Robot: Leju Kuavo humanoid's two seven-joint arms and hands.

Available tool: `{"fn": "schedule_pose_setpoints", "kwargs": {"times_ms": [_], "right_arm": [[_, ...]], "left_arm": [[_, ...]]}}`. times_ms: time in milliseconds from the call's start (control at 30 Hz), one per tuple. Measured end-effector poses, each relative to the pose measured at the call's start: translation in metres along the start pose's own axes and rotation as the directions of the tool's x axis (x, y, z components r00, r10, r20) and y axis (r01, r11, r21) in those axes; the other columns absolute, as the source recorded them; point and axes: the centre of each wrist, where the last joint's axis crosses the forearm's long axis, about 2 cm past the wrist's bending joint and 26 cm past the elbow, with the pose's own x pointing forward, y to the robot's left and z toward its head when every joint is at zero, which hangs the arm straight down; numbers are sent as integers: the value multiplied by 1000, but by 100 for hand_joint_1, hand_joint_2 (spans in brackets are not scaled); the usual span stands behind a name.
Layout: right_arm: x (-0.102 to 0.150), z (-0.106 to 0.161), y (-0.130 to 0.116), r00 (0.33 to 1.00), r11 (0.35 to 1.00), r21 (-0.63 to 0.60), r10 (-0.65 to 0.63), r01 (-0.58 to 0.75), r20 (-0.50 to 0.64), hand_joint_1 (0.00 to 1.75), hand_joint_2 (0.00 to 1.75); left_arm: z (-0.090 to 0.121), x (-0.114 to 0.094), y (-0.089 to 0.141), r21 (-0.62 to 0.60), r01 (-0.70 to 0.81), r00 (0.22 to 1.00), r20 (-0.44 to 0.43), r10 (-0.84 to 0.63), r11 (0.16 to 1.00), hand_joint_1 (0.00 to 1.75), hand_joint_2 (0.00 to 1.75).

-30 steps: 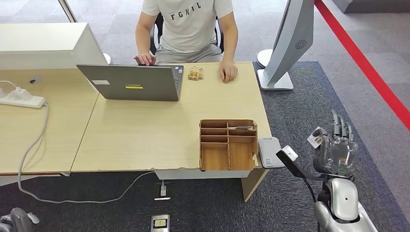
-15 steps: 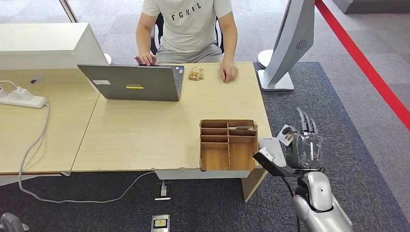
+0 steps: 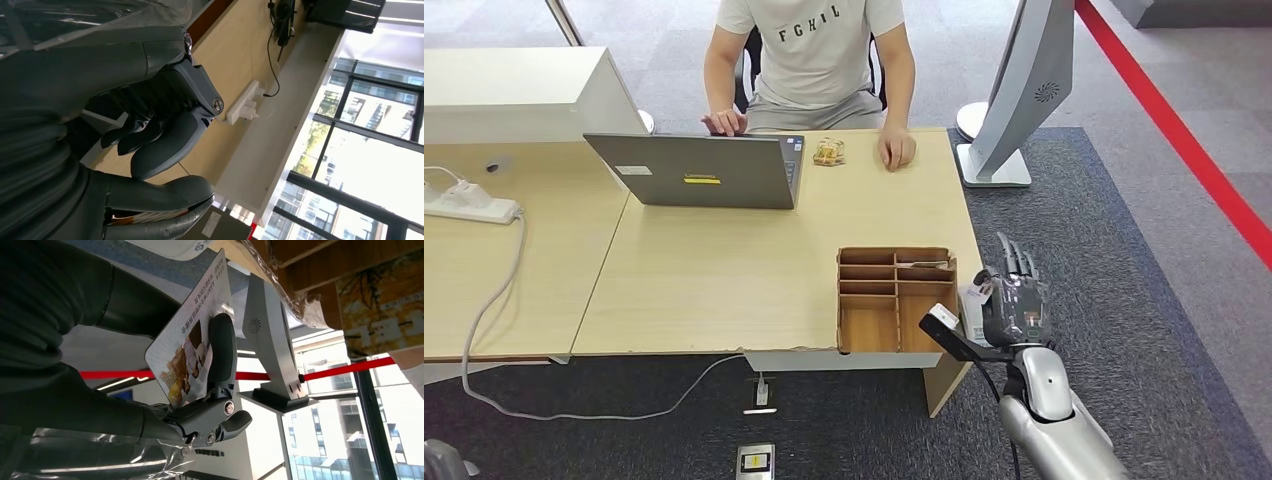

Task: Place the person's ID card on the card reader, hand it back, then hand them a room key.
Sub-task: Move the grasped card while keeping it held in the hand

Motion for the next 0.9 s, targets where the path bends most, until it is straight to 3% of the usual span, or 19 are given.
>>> {"fn": "schedule_pose_setpoints", "kwargs": {"times_ms": [500, 900], "right_arm": [[-40, 13, 27, 986, 996, 85, 34, -21, -164, 175, 175], [-36, 13, 39, 989, 991, 133, 44, -24, -144, 175, 175]], "left_arm": [[0, 1, 0, 2, 3, 1000, 2, -3, 1000, 175, 175], [0, 2, 0, 6, 17, 1000, 7, -18, 1000, 175, 175]]}}
